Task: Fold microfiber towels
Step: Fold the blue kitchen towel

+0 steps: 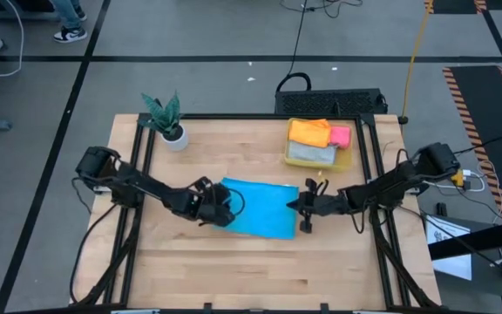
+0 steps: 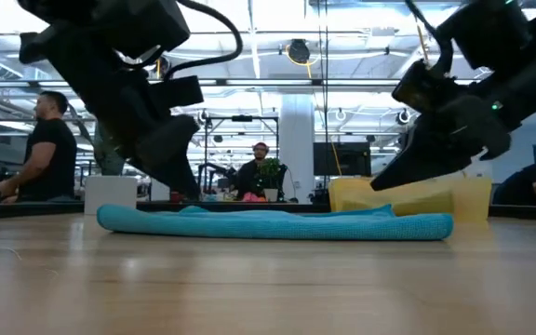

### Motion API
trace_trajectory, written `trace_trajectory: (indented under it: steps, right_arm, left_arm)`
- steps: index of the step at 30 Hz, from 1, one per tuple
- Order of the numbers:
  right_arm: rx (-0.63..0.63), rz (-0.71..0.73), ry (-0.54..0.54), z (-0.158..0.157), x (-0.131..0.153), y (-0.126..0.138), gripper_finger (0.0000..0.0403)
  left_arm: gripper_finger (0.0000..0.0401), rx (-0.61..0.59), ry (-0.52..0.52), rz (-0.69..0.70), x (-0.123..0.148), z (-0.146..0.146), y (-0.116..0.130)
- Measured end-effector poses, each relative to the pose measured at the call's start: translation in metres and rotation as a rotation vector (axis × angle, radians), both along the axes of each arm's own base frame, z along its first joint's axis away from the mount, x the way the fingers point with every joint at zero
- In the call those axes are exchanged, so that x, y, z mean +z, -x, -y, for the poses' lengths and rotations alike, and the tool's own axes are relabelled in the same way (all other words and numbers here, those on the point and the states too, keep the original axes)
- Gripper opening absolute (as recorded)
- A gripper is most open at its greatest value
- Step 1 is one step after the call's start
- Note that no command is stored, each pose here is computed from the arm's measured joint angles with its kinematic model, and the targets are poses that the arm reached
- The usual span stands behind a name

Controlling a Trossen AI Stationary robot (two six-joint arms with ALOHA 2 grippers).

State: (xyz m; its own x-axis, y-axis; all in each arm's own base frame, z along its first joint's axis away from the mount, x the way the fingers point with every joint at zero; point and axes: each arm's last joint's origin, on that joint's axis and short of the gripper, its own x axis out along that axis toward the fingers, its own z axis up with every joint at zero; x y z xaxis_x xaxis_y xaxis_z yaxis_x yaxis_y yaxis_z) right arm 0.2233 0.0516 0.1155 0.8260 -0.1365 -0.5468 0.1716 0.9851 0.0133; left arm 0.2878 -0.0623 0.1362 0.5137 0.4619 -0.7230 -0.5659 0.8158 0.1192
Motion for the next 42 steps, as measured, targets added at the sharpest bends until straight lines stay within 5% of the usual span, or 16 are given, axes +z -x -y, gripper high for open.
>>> trace_trajectory:
  steps: [6, 17, 24, 30, 39, 42]
  right_arm:
    - [-0.002, -0.047, -0.030, 0.015, -0.009, -0.004, 0.0000]
    - [-0.016, -0.175, -0.091, 0.011, -0.027, 0.000, 0.0000]
    - [0.076, -0.141, -0.153, -0.023, -0.021, 0.001, 0.0000]
    - [0.098, -0.060, -0.117, -0.036, -0.006, -0.008, 0.0000]
    - [-0.095, -0.205, -0.015, -0.003, -0.019, -0.003, 0.0000]
    - [-0.128, -0.250, -0.023, -0.003, -0.022, 0.001, 0.0000]
  left_arm:
    - [0.0194, 0.100, 0.062, 0.024, -0.003, -0.012, -0.003]
    - [0.0141, 0.183, -0.020, -0.107, -0.029, -0.042, -0.005]
    - [0.0120, 0.093, -0.061, -0.093, -0.021, -0.047, -0.011]
    - [0.0107, 0.032, -0.050, 0.036, 0.011, -0.032, -0.021]
    - [0.0093, -0.226, 0.116, 0.009, 0.002, 0.000, -0.026]
    - [0.0093, -0.285, 0.100, -0.015, -0.012, 0.008, -0.030]
